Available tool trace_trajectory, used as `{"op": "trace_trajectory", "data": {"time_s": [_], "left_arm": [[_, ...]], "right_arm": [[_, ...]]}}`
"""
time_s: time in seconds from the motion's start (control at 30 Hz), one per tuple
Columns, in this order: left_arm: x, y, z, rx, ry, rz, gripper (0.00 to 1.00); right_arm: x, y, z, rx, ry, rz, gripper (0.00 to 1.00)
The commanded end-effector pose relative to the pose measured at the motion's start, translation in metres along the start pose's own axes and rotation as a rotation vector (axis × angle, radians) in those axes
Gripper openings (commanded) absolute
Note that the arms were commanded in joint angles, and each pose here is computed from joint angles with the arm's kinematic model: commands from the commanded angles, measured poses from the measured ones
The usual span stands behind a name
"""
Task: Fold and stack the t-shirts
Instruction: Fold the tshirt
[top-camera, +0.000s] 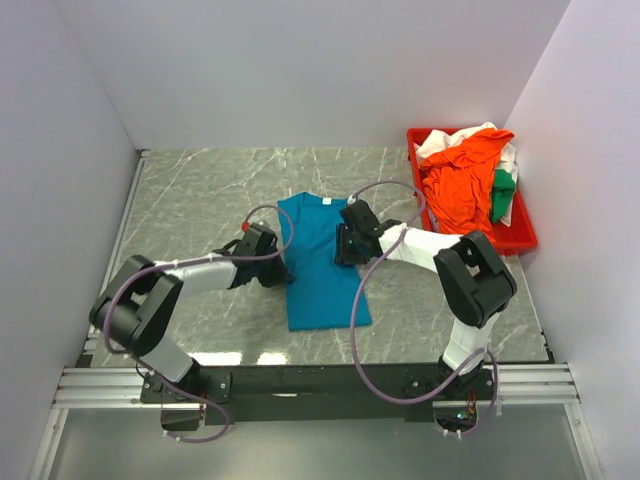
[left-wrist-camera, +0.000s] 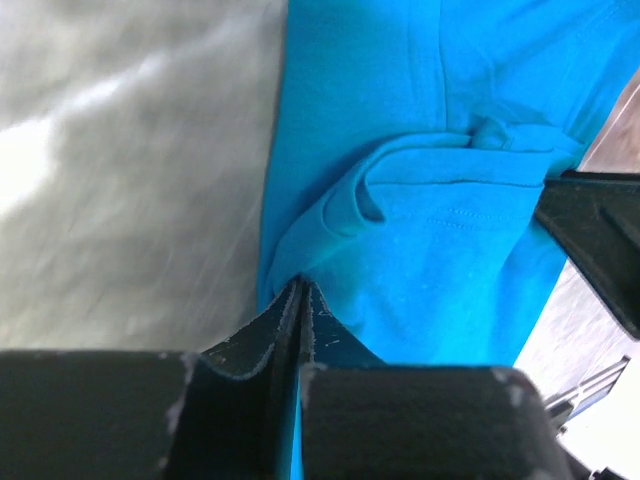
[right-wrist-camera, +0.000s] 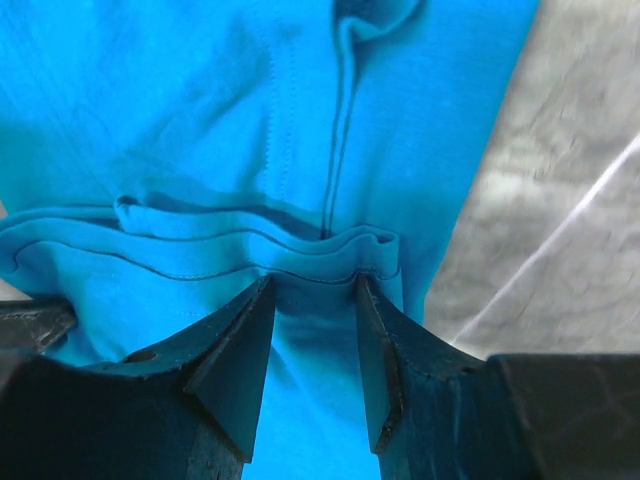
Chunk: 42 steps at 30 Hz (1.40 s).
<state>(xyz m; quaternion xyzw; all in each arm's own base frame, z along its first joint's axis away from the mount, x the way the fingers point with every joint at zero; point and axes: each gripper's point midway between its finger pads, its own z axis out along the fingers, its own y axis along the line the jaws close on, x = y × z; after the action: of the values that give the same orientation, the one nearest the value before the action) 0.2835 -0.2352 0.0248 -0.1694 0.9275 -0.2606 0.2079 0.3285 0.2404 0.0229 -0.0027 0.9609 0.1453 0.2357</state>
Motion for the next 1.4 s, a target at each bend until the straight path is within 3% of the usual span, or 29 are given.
{"op": "trace_trajectory", "data": {"time_s": [0.0,0.37,0.7,1.0,1.17,1.37], "left_arm": [[-0.007,-0.005,-0.015,0.017,-0.061,-0.006,0.09],[-0.033,-0.029,-0.019,0.024,-0.103,0.07,0.14],[-0.043,-0.028,-0.01,0.009,-0.094,0.078,0.13],[-0.053,-0.009,0.009,-0.028,-0.093,0.055,0.11],[-0.055,-0.001,0.026,-0.053,-0.067,0.052,0.1],[-0.055,0.005,0.03,-0.067,-0.056,0.047,0.09]], "right_arm": [[0.017,-0.01,-0.009,0.023,0.03,0.027,0.46],[-0.018,-0.037,-0.023,0.097,-0.047,0.045,0.47],[-0.031,-0.02,-0.046,0.08,-0.109,0.025,0.45],[-0.019,-0.022,-0.015,0.118,-0.049,-0.008,0.38],[-0.036,-0.031,0.005,0.153,-0.034,-0.002,0.31],[-0.043,-0.041,0.012,0.169,-0.027,0.022,0.3]]}}
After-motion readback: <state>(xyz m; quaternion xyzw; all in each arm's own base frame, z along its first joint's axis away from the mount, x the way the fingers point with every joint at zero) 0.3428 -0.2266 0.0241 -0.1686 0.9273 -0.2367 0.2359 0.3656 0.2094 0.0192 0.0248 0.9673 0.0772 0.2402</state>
